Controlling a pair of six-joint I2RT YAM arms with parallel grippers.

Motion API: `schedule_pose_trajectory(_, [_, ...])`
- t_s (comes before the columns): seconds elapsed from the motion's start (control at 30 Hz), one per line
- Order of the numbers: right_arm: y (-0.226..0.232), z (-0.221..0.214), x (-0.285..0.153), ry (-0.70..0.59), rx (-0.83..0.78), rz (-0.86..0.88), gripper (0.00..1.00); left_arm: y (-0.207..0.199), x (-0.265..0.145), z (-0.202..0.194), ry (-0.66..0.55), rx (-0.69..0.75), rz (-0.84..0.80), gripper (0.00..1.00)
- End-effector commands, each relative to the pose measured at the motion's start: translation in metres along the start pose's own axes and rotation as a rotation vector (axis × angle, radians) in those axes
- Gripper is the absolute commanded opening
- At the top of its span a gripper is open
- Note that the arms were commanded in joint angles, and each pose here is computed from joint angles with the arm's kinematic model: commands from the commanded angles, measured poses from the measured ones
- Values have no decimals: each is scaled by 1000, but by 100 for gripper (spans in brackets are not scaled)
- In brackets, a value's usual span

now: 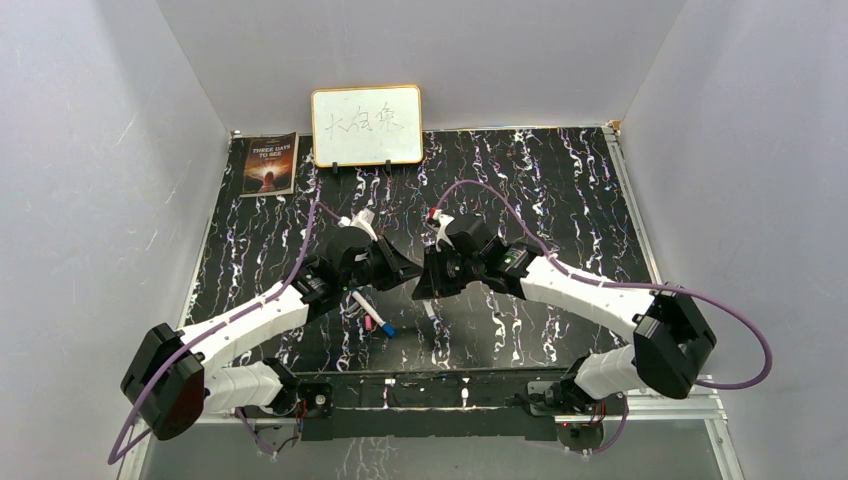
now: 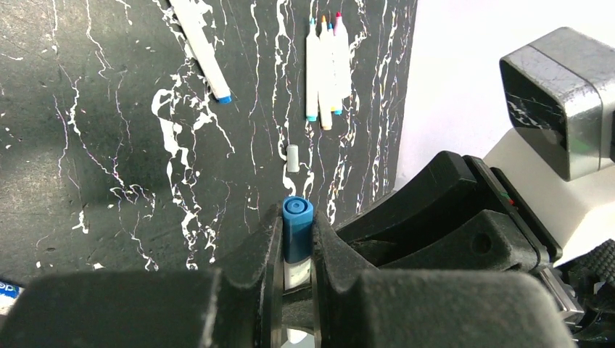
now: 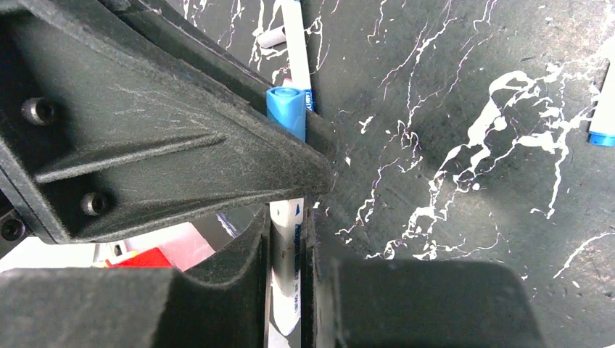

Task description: Open the pen caps

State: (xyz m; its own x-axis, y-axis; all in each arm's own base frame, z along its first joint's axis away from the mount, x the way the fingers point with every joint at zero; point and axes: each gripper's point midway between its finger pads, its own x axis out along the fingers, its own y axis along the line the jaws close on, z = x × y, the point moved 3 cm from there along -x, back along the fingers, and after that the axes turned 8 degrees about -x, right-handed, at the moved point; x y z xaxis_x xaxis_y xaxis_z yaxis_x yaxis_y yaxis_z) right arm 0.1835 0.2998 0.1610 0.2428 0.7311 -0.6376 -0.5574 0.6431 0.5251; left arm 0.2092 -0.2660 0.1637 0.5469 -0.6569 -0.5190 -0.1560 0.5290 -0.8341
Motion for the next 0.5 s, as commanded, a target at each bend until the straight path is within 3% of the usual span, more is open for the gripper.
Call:
schedule_pose_trajectory(0.0, [14,7,-15,-75,-35,31,0,-15,-5,9,-46,37,-16,0])
schedule_pose_trajectory(0.23, [25,-38,-27,-41,-7,57,0,-18,2,41,-120,28,-13,0])
schedule_pose_trajectory(0.47, [30,-73,-40,-22,25,74,0,-14,-8,102,-242,-16,-13,0])
